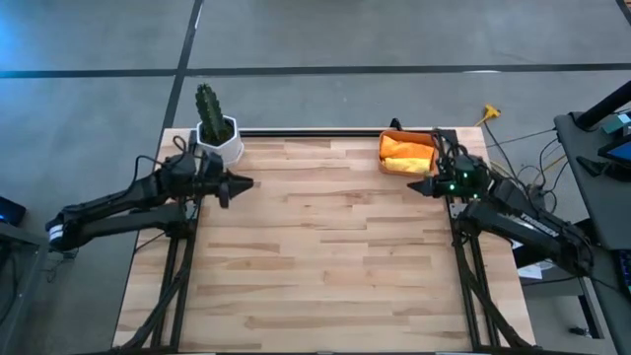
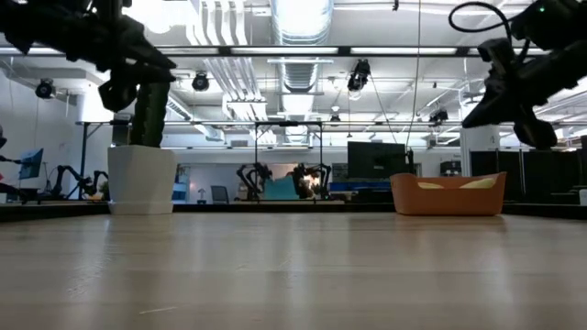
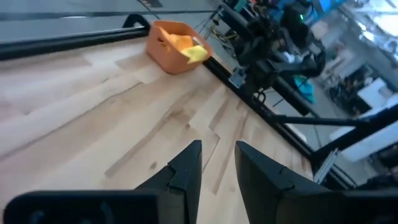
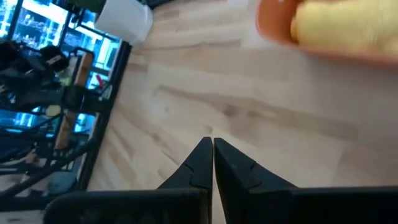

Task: Roll microfiber towels into tight, uniform cylinder then place into a basket
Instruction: Return to Home Position

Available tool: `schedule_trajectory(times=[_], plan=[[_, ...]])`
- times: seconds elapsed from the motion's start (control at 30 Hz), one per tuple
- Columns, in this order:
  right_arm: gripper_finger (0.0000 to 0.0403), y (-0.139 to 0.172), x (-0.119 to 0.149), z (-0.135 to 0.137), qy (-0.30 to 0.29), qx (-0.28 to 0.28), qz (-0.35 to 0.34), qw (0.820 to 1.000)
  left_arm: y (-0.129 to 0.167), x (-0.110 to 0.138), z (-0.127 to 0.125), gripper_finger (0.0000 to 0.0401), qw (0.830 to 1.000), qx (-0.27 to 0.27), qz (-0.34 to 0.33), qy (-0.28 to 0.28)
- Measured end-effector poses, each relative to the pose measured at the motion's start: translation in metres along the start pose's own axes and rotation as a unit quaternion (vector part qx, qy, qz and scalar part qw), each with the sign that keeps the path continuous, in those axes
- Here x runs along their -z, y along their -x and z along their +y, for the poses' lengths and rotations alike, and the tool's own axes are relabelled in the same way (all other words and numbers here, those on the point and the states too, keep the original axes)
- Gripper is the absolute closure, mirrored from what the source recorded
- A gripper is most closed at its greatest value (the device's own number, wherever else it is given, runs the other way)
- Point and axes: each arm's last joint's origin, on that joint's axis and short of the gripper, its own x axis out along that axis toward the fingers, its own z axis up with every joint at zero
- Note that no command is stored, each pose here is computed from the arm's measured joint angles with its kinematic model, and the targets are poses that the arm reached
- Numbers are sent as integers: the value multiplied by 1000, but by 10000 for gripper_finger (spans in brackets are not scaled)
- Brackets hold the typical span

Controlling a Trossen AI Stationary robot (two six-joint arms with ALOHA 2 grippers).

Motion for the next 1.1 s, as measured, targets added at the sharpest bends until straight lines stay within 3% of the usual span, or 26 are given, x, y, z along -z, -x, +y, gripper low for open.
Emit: schedule_trajectory(times=[0.37, 0.5, 0.6, 0.83, 1.1], plan=[[394, -7, 37, -32, -64, -67, 17, 996, 19, 36, 24, 320, 996, -11, -27, 85], [394, -4, 33, -25, -60, -111, -53, 991, 25, 45, 31, 320, 994, -37, -40, 95], [394, -8, 32, -20, -57, -136, -73, 986, 28, 49, 33, 320, 991, -26, -63, 113], [394, -29, 48, -19, -59, -192, -33, 979, 29, 57, 39, 320, 991, -32, -73, 109], [394, -36, 60, -14, -42, -180, -32, 982, 19, 68, 49, 320, 989, -57, -48, 131]])
